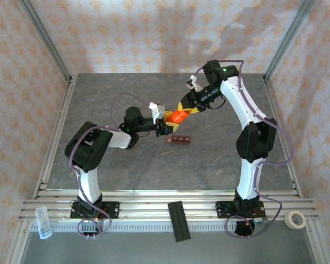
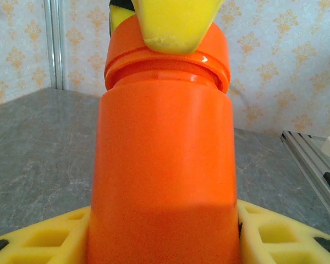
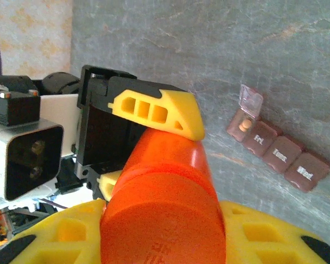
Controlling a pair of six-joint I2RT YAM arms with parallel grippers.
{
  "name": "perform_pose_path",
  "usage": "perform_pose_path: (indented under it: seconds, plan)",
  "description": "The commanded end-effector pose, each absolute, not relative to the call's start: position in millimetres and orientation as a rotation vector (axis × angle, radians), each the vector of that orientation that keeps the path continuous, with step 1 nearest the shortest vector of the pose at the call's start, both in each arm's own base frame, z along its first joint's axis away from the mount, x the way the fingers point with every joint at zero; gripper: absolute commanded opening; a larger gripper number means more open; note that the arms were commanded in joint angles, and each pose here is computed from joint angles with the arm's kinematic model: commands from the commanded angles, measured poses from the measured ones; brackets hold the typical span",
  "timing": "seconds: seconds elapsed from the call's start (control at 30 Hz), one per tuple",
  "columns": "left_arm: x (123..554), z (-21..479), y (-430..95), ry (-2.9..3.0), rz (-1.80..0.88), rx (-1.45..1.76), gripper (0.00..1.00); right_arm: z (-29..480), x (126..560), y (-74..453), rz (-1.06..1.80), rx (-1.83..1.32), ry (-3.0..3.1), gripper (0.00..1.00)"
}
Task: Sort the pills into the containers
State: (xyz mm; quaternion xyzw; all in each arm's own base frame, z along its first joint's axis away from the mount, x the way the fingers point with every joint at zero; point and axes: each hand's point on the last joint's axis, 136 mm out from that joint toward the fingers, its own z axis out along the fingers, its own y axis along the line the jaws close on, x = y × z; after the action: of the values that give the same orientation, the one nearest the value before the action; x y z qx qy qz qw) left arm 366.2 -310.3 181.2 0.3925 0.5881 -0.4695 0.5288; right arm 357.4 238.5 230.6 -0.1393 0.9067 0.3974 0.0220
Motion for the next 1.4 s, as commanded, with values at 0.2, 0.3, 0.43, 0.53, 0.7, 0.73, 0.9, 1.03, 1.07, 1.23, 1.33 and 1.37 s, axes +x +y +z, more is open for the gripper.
perform_pose_path:
  seconds: [0.2,0.3,0.43,0.53,0.7,0.73,0.9,1.03,1.07,1.23,1.33,1.37]
  plan:
    - [361,249,-321,1.167,-1.084,0.979,0.00,208,362,264,1.351,-0.160,2.882,0.32]
    - [361,247,-322,1.171,-1.093,0.983,0.00,204,357,259,1.206,-0.222,2.944,0.32]
    - [361,246,-323,1.174,-1.105,0.985,0.00,193,349,253,0.967,-0.379,3.032,0.32]
    - [360,247,-322,1.175,-1.109,0.985,0.00,186,347,253,0.911,-0.449,3.058,0.31]
    - [359,248,-321,1.174,-1.104,0.985,0.00,184,349,260,0.971,-0.453,3.050,0.31]
    - [359,248,-321,1.175,-1.104,0.982,0.00,185,350,262,1.001,-0.444,3.047,0.31]
    - [361,250,-319,1.167,-1.080,0.965,0.00,191,353,277,1.150,-0.371,2.994,0.31]
    - [361,253,-318,1.158,-1.062,0.960,0.00,197,354,285,1.282,-0.309,2.938,0.31]
    - [361,254,-318,1.157,-1.059,0.959,0.00,200,354,287,1.309,-0.301,2.925,0.31]
    - [360,256,-317,1.152,-1.058,0.958,0.00,209,357,286,1.388,-0.264,2.889,0.31]
    - [360,256,-317,1.152,-1.057,0.958,0.00,212,358,284,1.388,-0.262,2.881,0.31]
    - [360,256,-317,1.157,-1.059,0.957,0.00,213,358,283,1.385,-0.264,2.880,0.31]
